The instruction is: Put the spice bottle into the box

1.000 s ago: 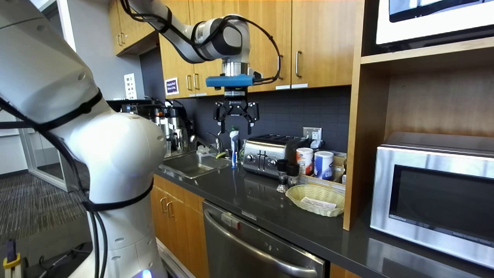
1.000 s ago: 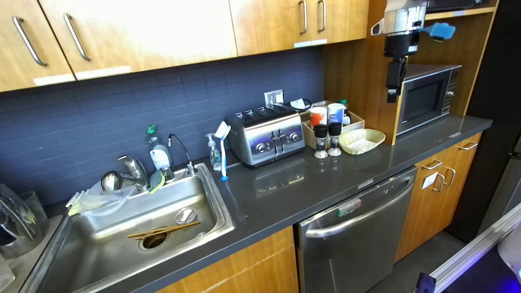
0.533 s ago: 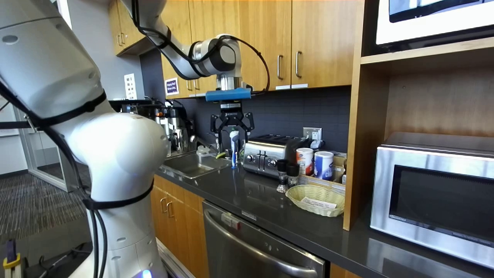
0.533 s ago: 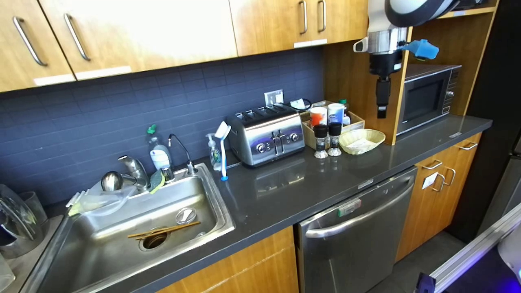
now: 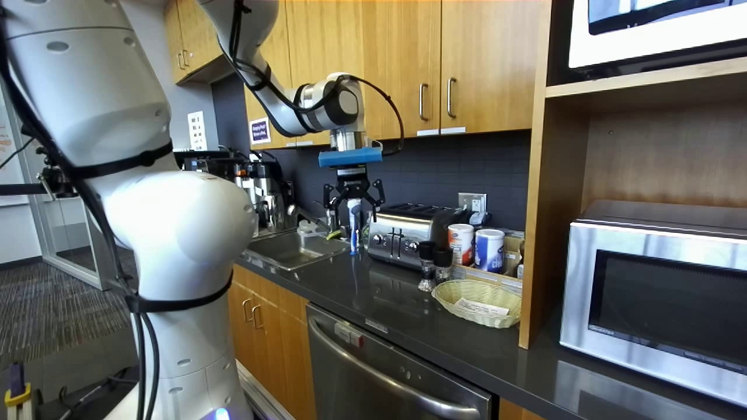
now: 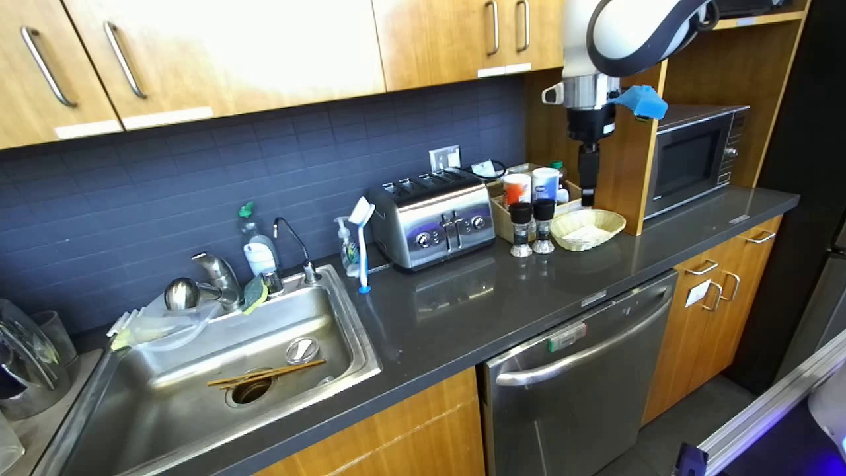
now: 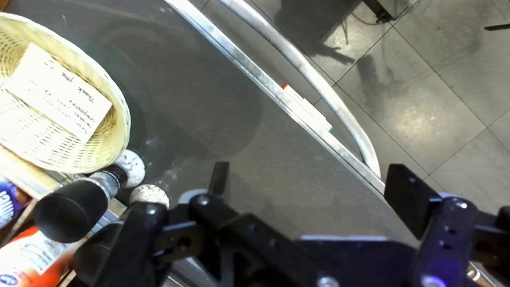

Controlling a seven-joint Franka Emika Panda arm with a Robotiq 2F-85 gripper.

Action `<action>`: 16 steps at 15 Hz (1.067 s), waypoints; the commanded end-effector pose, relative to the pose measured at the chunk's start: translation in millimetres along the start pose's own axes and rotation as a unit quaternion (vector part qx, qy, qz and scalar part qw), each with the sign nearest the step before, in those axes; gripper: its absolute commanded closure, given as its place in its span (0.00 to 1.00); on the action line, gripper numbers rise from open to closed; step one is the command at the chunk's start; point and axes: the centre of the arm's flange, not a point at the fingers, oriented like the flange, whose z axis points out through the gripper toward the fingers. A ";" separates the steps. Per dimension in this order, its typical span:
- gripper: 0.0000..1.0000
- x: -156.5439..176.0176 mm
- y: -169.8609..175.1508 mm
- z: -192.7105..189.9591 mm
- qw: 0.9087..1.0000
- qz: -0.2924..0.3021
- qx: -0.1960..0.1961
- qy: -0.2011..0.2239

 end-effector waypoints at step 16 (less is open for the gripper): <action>0.00 80.7 112.6 -55.1 0.988 0.146 -0.012 0.051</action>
